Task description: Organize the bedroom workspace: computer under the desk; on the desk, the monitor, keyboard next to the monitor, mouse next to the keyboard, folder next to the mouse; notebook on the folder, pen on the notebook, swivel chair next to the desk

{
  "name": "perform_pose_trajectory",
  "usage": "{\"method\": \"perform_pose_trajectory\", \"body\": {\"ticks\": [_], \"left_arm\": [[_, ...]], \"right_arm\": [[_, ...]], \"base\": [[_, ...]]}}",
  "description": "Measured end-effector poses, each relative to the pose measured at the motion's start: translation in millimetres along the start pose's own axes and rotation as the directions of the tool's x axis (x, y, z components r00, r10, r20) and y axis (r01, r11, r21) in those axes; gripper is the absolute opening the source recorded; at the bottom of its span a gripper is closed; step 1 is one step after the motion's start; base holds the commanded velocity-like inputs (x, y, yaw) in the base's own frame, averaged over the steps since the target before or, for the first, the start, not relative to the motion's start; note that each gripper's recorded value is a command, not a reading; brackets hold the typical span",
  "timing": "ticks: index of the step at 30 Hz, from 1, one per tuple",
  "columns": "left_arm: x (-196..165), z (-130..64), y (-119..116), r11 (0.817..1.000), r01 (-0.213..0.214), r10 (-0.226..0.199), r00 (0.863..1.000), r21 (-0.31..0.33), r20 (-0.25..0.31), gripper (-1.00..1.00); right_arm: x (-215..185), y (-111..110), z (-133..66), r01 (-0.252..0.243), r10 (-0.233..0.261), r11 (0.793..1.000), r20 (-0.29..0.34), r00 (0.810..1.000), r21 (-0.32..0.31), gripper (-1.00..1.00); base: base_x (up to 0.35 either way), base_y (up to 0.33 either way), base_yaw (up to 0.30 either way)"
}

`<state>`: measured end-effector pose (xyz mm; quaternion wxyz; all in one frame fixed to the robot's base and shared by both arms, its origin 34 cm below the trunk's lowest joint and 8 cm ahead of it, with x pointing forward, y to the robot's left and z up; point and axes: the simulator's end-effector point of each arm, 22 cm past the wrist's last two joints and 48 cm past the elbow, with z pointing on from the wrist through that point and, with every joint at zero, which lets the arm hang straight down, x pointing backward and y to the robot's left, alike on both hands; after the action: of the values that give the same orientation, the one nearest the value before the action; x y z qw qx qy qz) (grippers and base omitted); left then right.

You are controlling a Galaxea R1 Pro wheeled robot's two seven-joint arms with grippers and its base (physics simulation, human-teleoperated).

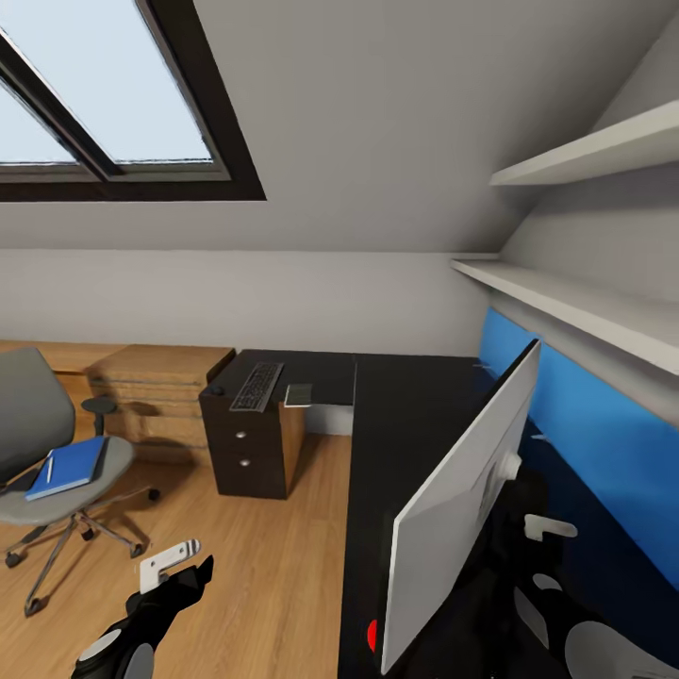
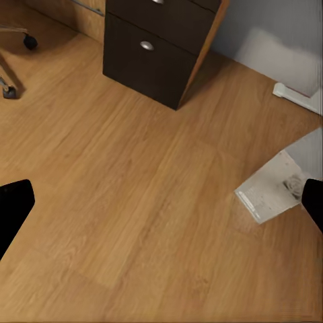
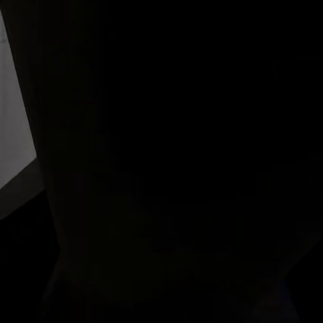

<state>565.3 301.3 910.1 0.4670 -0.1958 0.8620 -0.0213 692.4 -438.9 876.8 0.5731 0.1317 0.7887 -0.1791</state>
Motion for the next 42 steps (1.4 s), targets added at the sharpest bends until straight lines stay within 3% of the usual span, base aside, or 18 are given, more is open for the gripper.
{"method": "perform_pose_trajectory", "body": {"ticks": [7, 29, 42], "left_arm": [[0.5, -0.3, 0.0, 1.000, 0.000, 0.000, 1.000, 0.000, -0.001, 1.00], [3.4, 0.3, -0.7, 1.000, -0.003, 0.003, 1.000, 0.002, -0.010, 1.00], [3.1, 0.4, -0.1, 1.000, -0.004, 0.004, 1.000, 0.001, -0.010, 1.00]], "right_arm": [[-0.9, 2.2, -0.3, 0.007, -0.007, 1.000, 0.001, 1.000, -0.006, -1.00], [-2.3, 7.3, -0.1, 0.018, -0.018, 1.000, 0.004, 1.000, -0.023, -1.00], [-2.5, 8.8, -0.2, 0.020, -0.020, 0.999, 0.005, 1.000, -0.029, -1.00]], "base": [[0.059, -0.059, -0.146], [0.050, -0.154, -0.003], [0.000, -0.017, 0.000]]}}
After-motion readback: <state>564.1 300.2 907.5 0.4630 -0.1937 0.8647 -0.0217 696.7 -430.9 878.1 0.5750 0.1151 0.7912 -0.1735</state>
